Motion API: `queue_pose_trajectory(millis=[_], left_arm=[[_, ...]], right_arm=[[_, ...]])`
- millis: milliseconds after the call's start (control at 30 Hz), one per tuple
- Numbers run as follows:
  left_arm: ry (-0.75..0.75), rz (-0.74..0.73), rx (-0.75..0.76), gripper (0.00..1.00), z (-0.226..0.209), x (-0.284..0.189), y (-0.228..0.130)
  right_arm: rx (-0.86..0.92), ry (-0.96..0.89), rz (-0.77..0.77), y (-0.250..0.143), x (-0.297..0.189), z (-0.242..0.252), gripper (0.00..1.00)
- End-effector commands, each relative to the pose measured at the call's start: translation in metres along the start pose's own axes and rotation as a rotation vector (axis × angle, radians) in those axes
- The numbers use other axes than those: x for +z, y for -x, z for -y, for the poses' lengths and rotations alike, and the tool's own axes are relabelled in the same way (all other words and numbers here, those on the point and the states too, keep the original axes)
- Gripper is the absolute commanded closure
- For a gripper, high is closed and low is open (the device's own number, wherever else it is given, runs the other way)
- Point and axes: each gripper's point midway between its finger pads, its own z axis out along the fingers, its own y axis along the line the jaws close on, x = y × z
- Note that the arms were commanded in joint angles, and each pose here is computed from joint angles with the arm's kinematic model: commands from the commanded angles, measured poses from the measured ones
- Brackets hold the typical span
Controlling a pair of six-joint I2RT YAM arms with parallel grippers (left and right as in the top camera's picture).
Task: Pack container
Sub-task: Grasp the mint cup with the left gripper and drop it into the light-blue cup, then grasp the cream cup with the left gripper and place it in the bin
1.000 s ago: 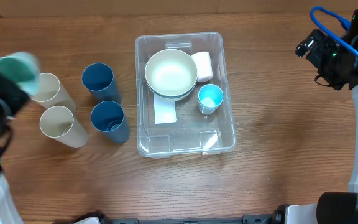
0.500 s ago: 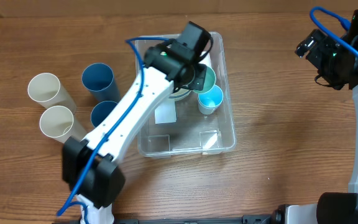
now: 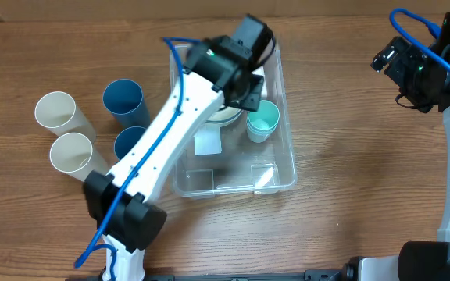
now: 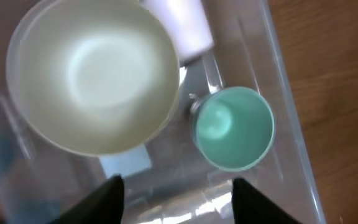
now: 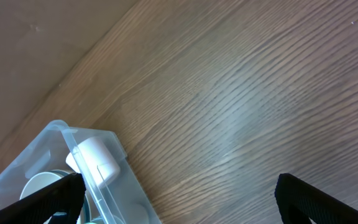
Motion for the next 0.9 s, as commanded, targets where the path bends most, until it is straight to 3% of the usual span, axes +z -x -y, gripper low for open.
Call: queue_pose_trajectory(millis=[0, 67, 233, 367, 567, 867], left_arm=[[0.216, 0.141, -0.181, 0.34, -0.091, -0.084, 0.015], [0.321, 0.107, -0.339, 0.32, -0.159, -0.11, -0.004], [0.251, 0.109, -0.652, 0.34, -0.27, -0.137, -0.029], [0.313, 0.049, -0.906, 0.31, -0.355, -0.139, -0.08], [0.366, -0.125, -1.039, 0.32, -0.406, -0.084, -0.141], [0.199, -0.046, -0.914, 0.43, -0.415, -0.003, -0.129]], right_arm=[[0.002, 0.015, 0.014, 0.003, -0.004, -0.004, 0.0], [0.002, 0.015, 0.015, 0.003, -0.004, -0.004, 0.0], [0.002, 0.015, 0.014, 0.003, -0.004, -0.004, 0.0], [0.002, 0.015, 0.014, 0.003, -0.004, -0.004, 0.0], [0.002, 0.015, 0.014, 0.003, -0.004, -0.004, 0.0], [0.002, 0.015, 0.014, 0.003, -0.004, -0.004, 0.0]])
